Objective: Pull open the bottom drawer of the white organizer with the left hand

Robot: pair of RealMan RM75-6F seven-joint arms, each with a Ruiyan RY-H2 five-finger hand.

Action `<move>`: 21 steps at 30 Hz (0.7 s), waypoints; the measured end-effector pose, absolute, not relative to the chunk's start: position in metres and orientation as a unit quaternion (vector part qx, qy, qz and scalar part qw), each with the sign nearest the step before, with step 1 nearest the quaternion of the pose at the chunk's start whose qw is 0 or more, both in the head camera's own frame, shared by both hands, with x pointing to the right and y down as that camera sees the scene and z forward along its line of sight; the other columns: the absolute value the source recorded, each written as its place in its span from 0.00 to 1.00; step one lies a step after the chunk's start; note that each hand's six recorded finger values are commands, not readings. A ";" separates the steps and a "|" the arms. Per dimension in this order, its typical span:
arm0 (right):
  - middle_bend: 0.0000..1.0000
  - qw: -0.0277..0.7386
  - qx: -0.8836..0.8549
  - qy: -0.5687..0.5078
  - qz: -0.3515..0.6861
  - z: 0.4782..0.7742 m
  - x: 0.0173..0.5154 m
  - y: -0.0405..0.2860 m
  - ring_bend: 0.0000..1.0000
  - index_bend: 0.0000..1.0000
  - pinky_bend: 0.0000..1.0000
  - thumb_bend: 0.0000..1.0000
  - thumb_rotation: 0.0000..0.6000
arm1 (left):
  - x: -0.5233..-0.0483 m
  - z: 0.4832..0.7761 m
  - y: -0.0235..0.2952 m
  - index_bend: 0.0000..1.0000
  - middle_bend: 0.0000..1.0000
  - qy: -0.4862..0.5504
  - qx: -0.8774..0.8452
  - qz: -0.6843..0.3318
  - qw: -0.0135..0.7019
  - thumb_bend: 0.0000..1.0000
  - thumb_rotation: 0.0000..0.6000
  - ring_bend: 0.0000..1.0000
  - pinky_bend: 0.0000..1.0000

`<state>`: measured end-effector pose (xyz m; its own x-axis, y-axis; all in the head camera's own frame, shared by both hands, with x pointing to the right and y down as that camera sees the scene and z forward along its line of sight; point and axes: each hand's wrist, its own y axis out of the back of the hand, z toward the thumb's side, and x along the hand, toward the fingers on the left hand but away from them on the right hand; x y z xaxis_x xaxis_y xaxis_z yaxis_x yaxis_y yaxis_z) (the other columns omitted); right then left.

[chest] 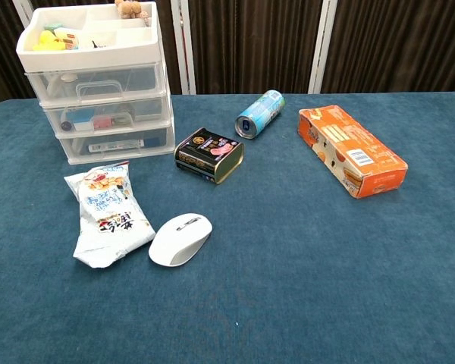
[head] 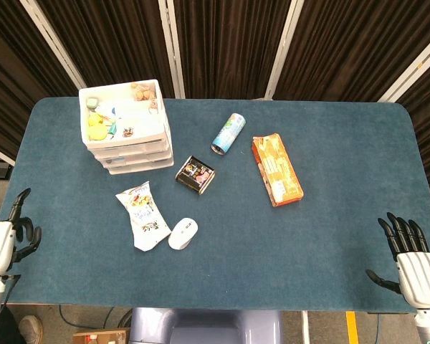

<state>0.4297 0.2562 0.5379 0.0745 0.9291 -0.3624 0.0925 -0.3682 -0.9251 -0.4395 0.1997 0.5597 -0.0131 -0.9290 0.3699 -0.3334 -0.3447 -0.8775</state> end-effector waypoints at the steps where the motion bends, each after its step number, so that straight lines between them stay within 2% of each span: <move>1: 0.00 0.385 -0.625 -0.410 0.542 0.537 0.430 0.256 0.00 0.00 0.00 0.09 1.00 | -0.434 0.563 0.197 0.08 0.95 0.496 -0.646 -0.511 0.275 0.52 1.00 0.89 0.89; 6: 0.00 0.384 -0.629 -0.406 0.540 0.538 0.427 0.257 0.00 0.00 0.00 0.09 1.00 | -0.409 0.578 0.185 0.07 0.98 0.511 -0.673 -0.498 0.197 0.53 1.00 0.92 0.92; 21: 0.00 0.369 -0.640 -0.411 0.535 0.538 0.427 0.254 0.00 0.00 0.00 0.09 1.00 | -0.319 0.629 0.141 0.05 0.98 0.558 -0.698 -0.444 -0.059 0.53 1.00 0.93 0.93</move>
<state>0.4274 0.2544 0.5383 0.0911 0.9201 -0.3810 0.1308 -0.3903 -0.9113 -0.3194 0.1406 0.6286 -0.0188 -0.7272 0.6862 -0.8320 -0.3692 -0.4141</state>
